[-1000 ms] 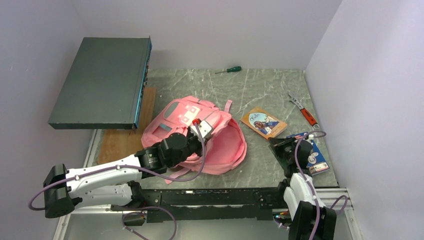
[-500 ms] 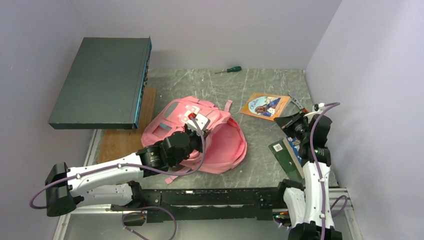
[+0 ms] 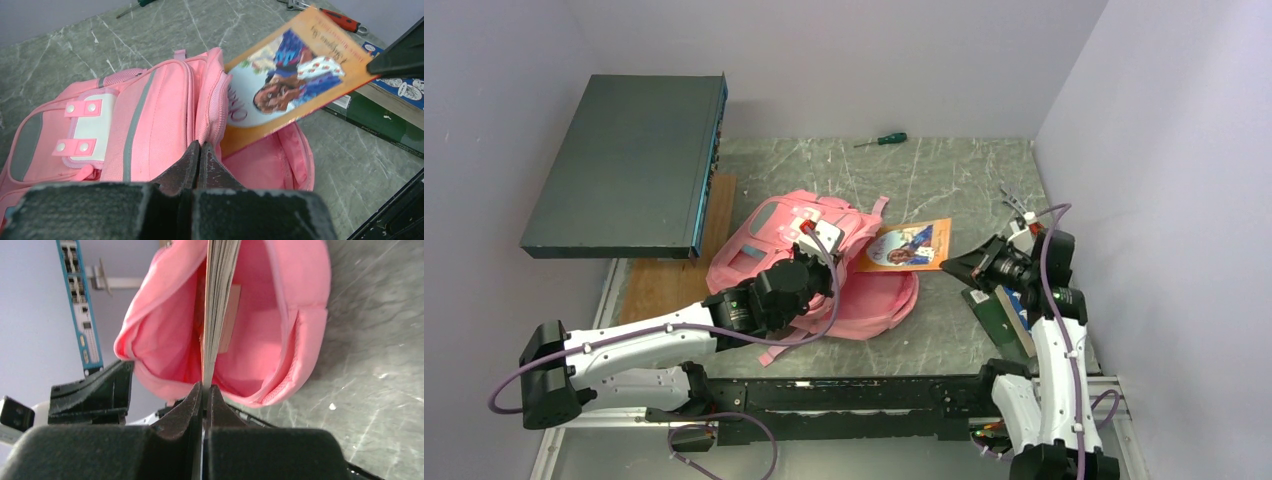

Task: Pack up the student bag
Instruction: Pick up the book from the center of the board, then place the book in the student bag.

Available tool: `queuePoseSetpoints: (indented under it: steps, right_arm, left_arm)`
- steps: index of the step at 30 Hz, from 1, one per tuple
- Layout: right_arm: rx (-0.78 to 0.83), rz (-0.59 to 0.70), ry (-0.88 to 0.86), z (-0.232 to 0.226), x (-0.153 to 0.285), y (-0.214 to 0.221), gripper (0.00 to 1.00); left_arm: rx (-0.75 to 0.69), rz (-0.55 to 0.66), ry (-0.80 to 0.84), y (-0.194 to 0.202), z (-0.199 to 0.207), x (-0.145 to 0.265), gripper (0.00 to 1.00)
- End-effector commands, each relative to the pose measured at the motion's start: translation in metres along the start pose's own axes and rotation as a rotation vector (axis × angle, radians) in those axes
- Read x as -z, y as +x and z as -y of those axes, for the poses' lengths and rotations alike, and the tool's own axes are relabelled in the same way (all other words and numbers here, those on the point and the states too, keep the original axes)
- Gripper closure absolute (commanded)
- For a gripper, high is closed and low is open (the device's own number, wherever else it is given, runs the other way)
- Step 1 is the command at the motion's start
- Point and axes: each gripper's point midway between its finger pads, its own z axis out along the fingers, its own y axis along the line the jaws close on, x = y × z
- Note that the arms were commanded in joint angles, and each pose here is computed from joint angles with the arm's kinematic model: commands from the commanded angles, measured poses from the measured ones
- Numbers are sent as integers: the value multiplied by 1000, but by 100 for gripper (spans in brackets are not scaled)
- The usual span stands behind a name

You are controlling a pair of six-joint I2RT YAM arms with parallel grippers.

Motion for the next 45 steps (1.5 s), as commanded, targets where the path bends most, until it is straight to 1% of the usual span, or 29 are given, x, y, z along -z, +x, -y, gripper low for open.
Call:
queuePoseSetpoints:
  steps: [1, 5, 7, 9, 14, 17, 19, 20, 21, 22, 23, 26, 27, 28, 29, 30, 32, 34, 36, 40, 43, 45]
  right_arm:
    - [-31, -112, -170, -24, -11, 19, 100]
    - [-78, -198, -278, -40, -36, 42, 100]
    - [-62, -166, -297, -44, -47, 43, 100]
    - [-81, -130, -308, -44, -56, 43, 100]
    - [-156, -82, -266, -26, -87, 55, 100]
    - [-199, -38, -248, -26, -105, 68, 100]
    - [-180, -39, -224, -34, -118, 84, 100]
    - [-154, -54, -213, -39, -125, 100, 100]
    - [-118, -37, -190, -38, -133, 108, 100]
    - [-87, -47, -168, -38, -140, 117, 100]
    - [-62, -81, -157, -37, -147, 128, 96]
    - [-9, -228, -111, -25, -160, 157, 64]
    - [22, -288, -101, -20, -161, 168, 57]
    - [53, -331, -83, -12, -160, 175, 47]
    - [88, -377, -72, -6, -158, 182, 41]
    - [116, -411, -50, 3, -154, 186, 39]
    - [193, -457, -49, 11, -145, 187, 39]
    - [284, -450, -49, 19, -137, 176, 41]
    - [338, -435, -66, 18, -135, 161, 44]
    - [326, -449, -124, 12, -145, 133, 41]
    - [331, -485, -174, 3, -164, 129, 41]
    - [302, -508, -228, -6, -173, 132, 43]
  left_arm:
    - [63, 136, -71, -51, -12, 1, 100]
    - [89, 142, -14, -58, -2, 3, 100]
    - [102, 146, -2, -63, 0, 5, 100]
    - [116, 146, 5, -66, 0, 8, 100]
    - [124, 151, 6, -69, -1, 11, 100]
    - [115, 151, -1, -71, -1, 9, 100]
    - [102, 153, -8, -72, -2, 9, 100]
    - [96, 157, -12, -74, -3, 9, 100]
    - [90, 160, -19, -74, -5, 9, 100]
    - [86, 160, -27, -73, -6, 9, 100]
    - [81, 161, -32, -73, -8, 10, 100]
    - [72, 157, -44, -71, -11, 11, 100]
    - [71, 154, -42, -70, -11, 11, 100]
    - [71, 149, -40, -69, -11, 12, 100]
    - [70, 145, -38, -67, -11, 12, 100]
    - [71, 146, -34, -66, -10, 12, 100]
    - [72, 142, -26, -64, -9, 13, 100]
    - [75, 135, -13, -62, -7, 13, 100]
    - [78, 132, 1, -61, -5, 13, 100]
    - [72, 121, 27, -59, 1, 12, 100]
    - [68, 115, 34, -59, 2, 13, 100]
    - [68, 116, 36, -60, 2, 14, 100]
